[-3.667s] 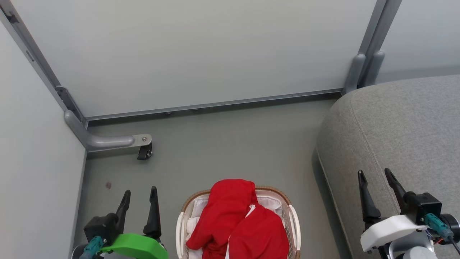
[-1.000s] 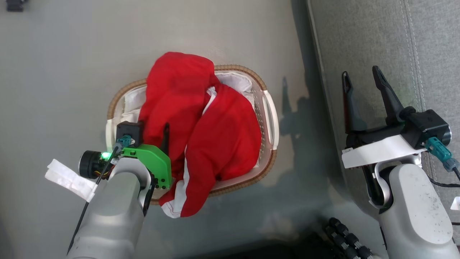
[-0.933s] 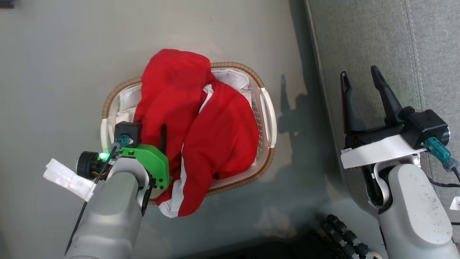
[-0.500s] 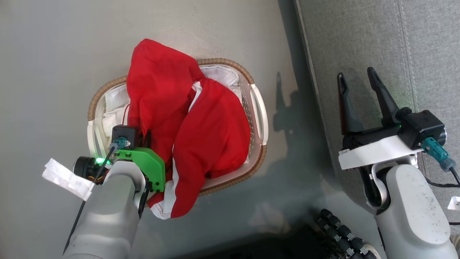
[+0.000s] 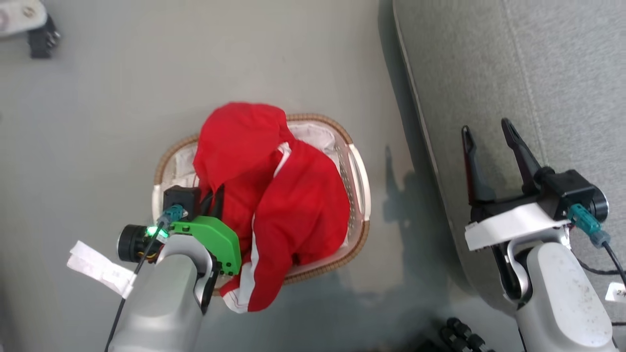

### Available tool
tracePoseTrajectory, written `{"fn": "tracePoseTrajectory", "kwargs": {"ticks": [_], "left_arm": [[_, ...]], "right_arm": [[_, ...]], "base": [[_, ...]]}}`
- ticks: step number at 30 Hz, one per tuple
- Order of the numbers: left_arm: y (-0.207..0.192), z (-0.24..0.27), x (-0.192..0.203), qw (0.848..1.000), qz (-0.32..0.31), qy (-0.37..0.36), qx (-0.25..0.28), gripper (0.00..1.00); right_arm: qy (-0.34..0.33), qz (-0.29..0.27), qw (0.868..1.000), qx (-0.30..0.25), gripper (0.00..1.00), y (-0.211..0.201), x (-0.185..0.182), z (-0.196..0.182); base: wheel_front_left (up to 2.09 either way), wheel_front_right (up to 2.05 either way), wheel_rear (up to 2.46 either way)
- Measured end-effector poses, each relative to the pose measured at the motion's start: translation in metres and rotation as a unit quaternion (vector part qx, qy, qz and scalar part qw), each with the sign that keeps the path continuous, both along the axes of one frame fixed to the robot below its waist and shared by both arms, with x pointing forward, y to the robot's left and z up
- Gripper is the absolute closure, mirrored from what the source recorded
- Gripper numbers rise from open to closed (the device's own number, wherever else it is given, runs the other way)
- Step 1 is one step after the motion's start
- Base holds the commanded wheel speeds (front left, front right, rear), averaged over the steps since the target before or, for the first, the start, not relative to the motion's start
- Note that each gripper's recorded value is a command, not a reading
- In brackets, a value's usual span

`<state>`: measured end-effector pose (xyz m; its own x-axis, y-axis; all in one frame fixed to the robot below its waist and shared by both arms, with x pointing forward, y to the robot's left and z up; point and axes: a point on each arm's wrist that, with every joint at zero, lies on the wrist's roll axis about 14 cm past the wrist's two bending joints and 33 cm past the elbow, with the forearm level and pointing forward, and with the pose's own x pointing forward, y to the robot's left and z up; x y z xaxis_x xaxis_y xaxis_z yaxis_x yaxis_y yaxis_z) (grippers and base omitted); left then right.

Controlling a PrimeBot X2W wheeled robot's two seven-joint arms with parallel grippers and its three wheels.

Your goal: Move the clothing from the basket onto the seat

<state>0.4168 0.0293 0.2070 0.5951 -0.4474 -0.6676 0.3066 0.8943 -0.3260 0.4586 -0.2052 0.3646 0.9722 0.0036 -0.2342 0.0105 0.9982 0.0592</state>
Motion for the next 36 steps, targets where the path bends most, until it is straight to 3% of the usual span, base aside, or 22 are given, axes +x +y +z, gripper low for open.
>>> {"fn": "tracePoseTrajectory", "kwargs": {"ticks": [9,17,24,30,36], "left_arm": [[-0.002,0.085,0.022,0.993,0.002,-0.12,-0.021,1.0],[-0.016,0.194,0.047,0.961,-0.023,-0.273,-0.043,1.0],[-0.023,0.296,0.054,0.912,-0.052,-0.404,-0.045,1.0],[-0.028,0.382,0.049,0.858,-0.08,-0.506,-0.038,1.0],[-0.038,0.445,0.038,0.814,-0.109,-0.57,-0.039,1.0]], "right_arm": [[-0.027,0.008,1.0,-0.013,0.0,0.004,-0.024,0.036],[-0.068,0.014,0.997,-0.016,0.0,0.01,-0.046,0.075],[-0.101,0.019,0.995,-0.016,0.0,0.015,-0.07,0.104],[-0.144,0.025,0.989,-0.019,0.0,0.019,-0.082,0.133],[-0.177,0.04,0.983,-0.024,0.0,0.029,-0.088,0.156]], "base": [[0.0,0.0,0.0],[0.0,0.0,0.0],[0.0,0.0,0.0],[0.0,0.0,0.0],[0.0,0.0,0.0]]}}
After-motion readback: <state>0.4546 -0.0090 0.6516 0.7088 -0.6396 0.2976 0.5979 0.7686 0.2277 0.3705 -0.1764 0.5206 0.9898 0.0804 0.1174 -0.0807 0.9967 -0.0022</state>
